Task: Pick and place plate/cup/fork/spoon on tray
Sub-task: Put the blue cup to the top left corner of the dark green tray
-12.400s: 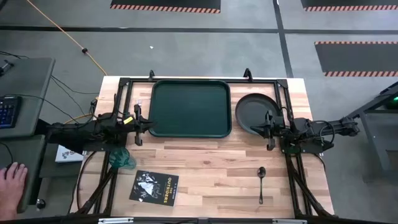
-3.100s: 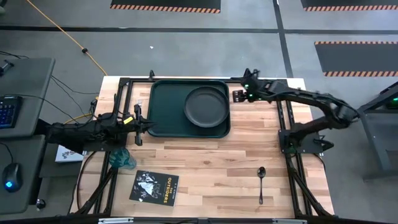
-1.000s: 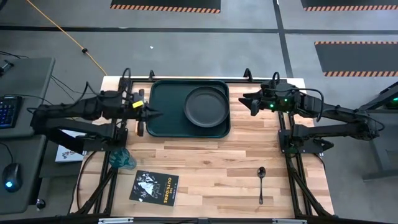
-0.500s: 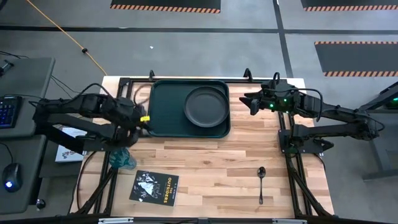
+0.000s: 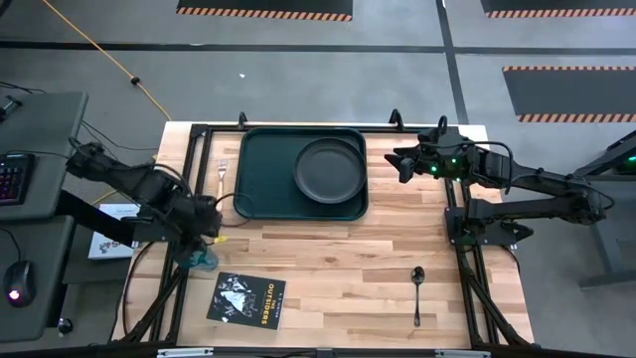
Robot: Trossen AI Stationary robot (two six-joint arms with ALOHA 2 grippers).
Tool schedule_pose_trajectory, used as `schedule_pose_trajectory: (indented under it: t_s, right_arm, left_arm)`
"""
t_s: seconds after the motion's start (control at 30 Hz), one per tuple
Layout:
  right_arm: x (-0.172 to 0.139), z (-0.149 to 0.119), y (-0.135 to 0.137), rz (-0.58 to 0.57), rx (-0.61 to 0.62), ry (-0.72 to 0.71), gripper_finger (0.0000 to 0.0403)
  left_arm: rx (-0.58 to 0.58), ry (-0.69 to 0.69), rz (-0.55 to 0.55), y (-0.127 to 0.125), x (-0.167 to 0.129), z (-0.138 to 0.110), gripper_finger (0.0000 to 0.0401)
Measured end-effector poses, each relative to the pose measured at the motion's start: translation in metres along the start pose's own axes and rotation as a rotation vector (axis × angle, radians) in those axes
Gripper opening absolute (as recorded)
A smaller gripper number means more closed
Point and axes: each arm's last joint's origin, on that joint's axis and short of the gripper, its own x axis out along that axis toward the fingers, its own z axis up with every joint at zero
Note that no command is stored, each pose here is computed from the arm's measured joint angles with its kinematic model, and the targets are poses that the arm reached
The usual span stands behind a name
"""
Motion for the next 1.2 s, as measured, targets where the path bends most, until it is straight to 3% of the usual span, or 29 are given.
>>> schedule_pose_trajectory:
  t_s: [0.27,0.67,0.8,1.0,1.13,1.2]
  right_arm:
    - [0.000,-0.002,-0.001,-0.015,-0.006,0.021,0.0223]
    - [0.000,-0.003,-0.002,-0.024,-0.010,0.034,0.0223]
    - [0.000,-0.003,-0.002,-0.024,-0.010,0.034,0.0223]
    - [0.000,-0.005,-0.003,-0.035,-0.014,0.049,0.0223]
    - [0.000,-0.006,-0.004,-0.038,-0.017,0.061,0.0223]
    - [0.000,-0.006,-0.004,-0.038,-0.017,0.061,0.0223]
  left_arm:
    - [0.074,0.125,0.079,-0.007,0.007,-0.007,0.0211]
    - [0.081,0.279,0.180,-0.004,0.048,-0.011,0.0200]
    - [0.108,0.256,0.184,-0.004,0.049,-0.009,0.0152]
    - [0.107,0.266,0.177,-0.004,0.048,-0.010,0.0016]
    - [0.065,0.235,0.152,-0.004,0.040,-0.005,0.0013]
    - [0.051,0.194,0.082,-0.006,0.028,0.001,0.0006]
